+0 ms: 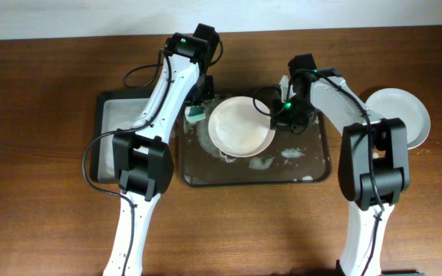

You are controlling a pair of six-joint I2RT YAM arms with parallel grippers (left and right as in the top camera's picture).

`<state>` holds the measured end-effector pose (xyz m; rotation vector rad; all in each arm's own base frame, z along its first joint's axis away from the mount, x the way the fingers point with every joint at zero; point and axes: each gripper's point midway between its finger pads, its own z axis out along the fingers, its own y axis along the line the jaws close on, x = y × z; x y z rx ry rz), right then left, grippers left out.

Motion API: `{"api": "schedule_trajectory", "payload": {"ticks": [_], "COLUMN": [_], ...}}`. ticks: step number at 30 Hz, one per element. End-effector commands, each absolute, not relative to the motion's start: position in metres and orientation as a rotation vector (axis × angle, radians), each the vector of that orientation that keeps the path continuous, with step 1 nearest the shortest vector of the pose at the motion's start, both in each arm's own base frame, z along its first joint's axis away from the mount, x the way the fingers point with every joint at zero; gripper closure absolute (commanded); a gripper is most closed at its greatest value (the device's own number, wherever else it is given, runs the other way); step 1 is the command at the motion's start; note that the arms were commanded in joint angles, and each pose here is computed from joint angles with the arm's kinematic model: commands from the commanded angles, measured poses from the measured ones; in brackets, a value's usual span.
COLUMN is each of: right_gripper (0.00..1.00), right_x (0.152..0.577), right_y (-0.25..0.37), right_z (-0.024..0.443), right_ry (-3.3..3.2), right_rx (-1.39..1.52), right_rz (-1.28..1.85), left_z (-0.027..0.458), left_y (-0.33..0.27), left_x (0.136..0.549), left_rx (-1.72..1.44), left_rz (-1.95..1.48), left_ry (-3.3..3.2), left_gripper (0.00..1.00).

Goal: Clean dirty plates on tray and stack at the side
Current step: 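Raise the plate with the right gripper and carry it rightward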

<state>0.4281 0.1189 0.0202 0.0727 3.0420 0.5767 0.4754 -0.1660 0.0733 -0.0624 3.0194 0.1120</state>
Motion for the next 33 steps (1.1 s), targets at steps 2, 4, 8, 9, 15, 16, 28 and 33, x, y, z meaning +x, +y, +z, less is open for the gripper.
{"api": "schedule_trajectory", "payload": {"ticks": [2, 4, 8, 9, 15, 16, 28, 33], "right_gripper": [0.96, 0.96, 0.96, 0.96, 0.96, 0.96, 0.96, 0.96], "right_x": [0.449, 0.443, 0.425, 0.419, 0.394, 0.392, 0.362, 0.363], "right_y": [0.083, 0.054, 0.011, 0.0, -0.033, -0.037, 0.01, 0.014], "right_z": [0.125, 0.161, 0.213, 0.227, 0.267, 0.268, 0.245, 0.232], "right_ry": [2.802, 2.737, 2.624, 2.588, 2.468, 2.454, 2.136, 2.122], "right_rx": [0.079, 0.131, 0.201, 0.221, 0.314, 0.328, 0.263, 0.255], "right_rz": [0.42, 0.261, -0.045, -0.118, -0.433, -0.499, -1.037, -1.033], "left_z": [0.097, 0.097, 0.097, 0.097, 0.097, 0.097, 0.097, 0.097], "left_y": [-0.173, -0.176, -0.179, -0.18, -0.181, -0.181, -0.181, -0.181], "left_x": [0.478, 0.477, 0.476, 0.476, 0.477, 0.477, 0.477, 0.477], "left_rx": [-0.047, -0.045, -0.043, -0.042, -0.042, -0.043, -0.042, -0.043], "left_rz": [0.04, 0.017, -0.006, -0.012, -0.023, -0.023, -0.024, -0.023], "left_ry": [2.975, 2.982, 2.988, 2.989, 2.988, 2.987, 2.985, 2.985], "left_gripper": [0.99, 0.99, 0.99, 0.99, 0.99, 0.99, 0.99, 0.99]}}
